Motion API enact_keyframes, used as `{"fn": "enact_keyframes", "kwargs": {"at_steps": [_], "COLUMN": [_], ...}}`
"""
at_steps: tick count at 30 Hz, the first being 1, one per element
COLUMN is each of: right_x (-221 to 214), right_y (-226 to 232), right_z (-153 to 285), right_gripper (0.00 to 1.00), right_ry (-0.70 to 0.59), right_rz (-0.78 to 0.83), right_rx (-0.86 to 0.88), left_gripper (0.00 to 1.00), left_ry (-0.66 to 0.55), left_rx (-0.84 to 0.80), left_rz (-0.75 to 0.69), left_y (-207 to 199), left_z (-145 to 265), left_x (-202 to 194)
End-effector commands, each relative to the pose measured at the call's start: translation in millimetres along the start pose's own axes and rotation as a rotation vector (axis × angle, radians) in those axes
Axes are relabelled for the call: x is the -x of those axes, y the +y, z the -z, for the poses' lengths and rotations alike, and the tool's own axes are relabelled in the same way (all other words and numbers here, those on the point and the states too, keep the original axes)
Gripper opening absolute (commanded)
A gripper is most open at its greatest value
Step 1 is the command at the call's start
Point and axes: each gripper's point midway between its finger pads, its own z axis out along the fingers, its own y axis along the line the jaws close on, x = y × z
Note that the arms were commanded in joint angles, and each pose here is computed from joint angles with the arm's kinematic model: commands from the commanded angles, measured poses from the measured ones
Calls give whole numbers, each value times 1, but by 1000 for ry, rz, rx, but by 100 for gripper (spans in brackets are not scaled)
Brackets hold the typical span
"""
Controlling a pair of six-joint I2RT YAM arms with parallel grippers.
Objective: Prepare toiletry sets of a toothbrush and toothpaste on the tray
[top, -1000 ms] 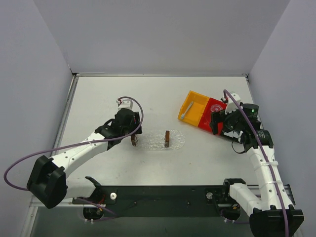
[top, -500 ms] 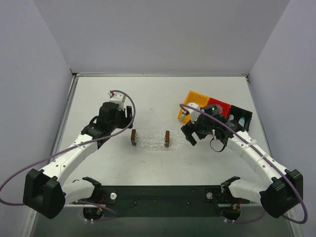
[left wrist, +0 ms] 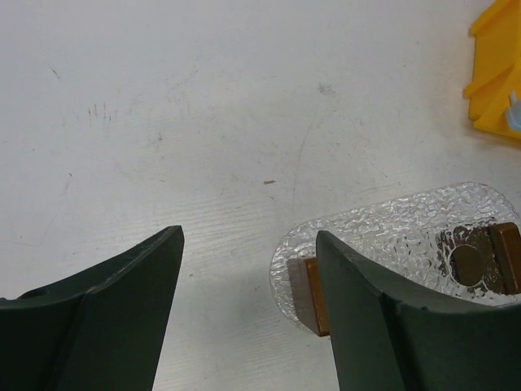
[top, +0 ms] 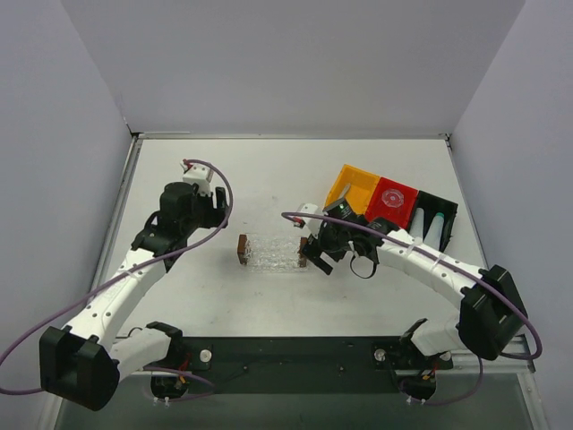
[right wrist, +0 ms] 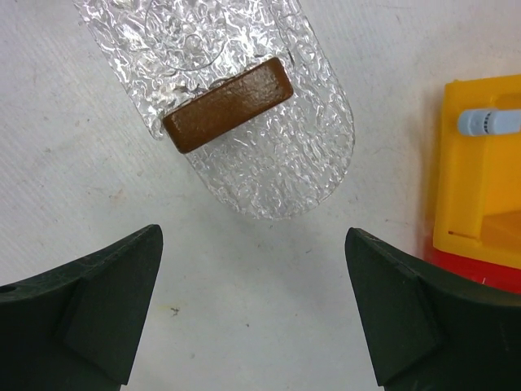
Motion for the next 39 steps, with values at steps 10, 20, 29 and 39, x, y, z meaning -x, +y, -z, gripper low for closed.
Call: {"fn": "enact_keyframes", "kwargs": {"at_steps": [10,20,29,39], "right_x": [30,37,36,38], "right_y": [9,1,-1,-3], "right_z": [-28,-39,-41,-15], "right_gripper": [88,88,88,88], "right_ry": [-34,-28,-15,-44], "right_rz": [54,33,32,40], "right_rx": [0,-36,-50,-65], "left_gripper": [78,78,78,78], "left_ry": [-126,-132,-128,-128], "left_rx": [40,36,40,33], "left_rz": [23,39,46,54], "left_y": [17,19,21,22], "left_z": [9,9,8,8], "left_x": [32,30,27,25]}}
